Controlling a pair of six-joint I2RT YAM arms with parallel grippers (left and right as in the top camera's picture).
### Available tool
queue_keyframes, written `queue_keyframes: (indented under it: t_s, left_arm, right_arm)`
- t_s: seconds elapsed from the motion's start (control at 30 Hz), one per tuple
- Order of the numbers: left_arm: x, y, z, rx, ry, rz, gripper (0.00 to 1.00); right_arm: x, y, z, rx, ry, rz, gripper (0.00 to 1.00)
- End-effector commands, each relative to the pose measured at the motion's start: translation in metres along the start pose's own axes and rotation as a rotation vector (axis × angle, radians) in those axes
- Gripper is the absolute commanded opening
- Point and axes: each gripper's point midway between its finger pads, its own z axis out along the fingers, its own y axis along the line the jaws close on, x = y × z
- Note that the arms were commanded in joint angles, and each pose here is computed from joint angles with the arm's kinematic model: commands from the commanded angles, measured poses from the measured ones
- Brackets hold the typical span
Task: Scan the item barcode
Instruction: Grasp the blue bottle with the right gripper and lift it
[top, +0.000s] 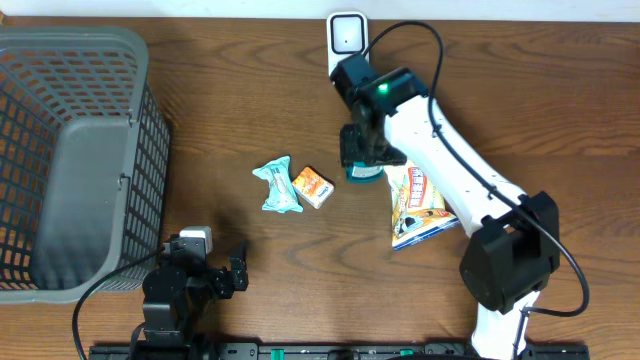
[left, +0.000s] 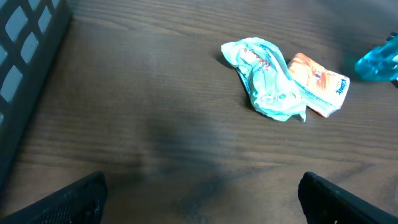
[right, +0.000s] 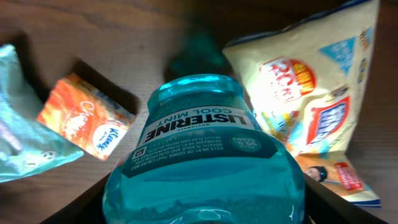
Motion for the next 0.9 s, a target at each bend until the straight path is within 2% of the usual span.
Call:
queue_keyframes:
  t_s: [0.0, 0.27, 0.33, 0.4, 0.43, 0.73, 0.87]
  left_arm:
    - [0.006, 0.000, 0.002, 0.008, 0.016, -0.012, 0.98]
    - [0.006, 0.000, 0.002, 0.008, 0.016, -0.012, 0.98]
    - [0.006, 0.000, 0.002, 0.008, 0.016, -0.012, 0.98]
    - [0.006, 0.000, 0.002, 0.008, 0.016, -0.012, 0.98]
    - [0.006, 0.000, 0.002, 0.008, 0.016, -0.012, 0.98]
    - [0.006, 0.000, 0.002, 0.008, 0.016, -0.012, 0.98]
    - [0.006, 0.000, 0.002, 0.008, 0.016, -0.012, 0.98]
  right_arm:
    - [0.009, -0.001, 0.009, 0.047, -0.001, 0.052, 0.69]
    - [0.018, 0.000, 0.026, 0.052, 0.017, 0.059, 0.78]
    - [0.017, 0.000, 0.025, 0.051, 0.015, 0.039, 0.84]
    - [0.016, 0.001, 0.023, 0.046, 0.015, 0.003, 0.98]
    - [0.016, 0.002, 0.020, 0.043, 0.016, -0.017, 0.99]
    - [-0.004, 0.014, -0.044, -0.025, -0.062, -0.205, 0.99]
    - [-0.012, 0.016, -0.079, -0.042, -0.114, -0.349, 0.99]
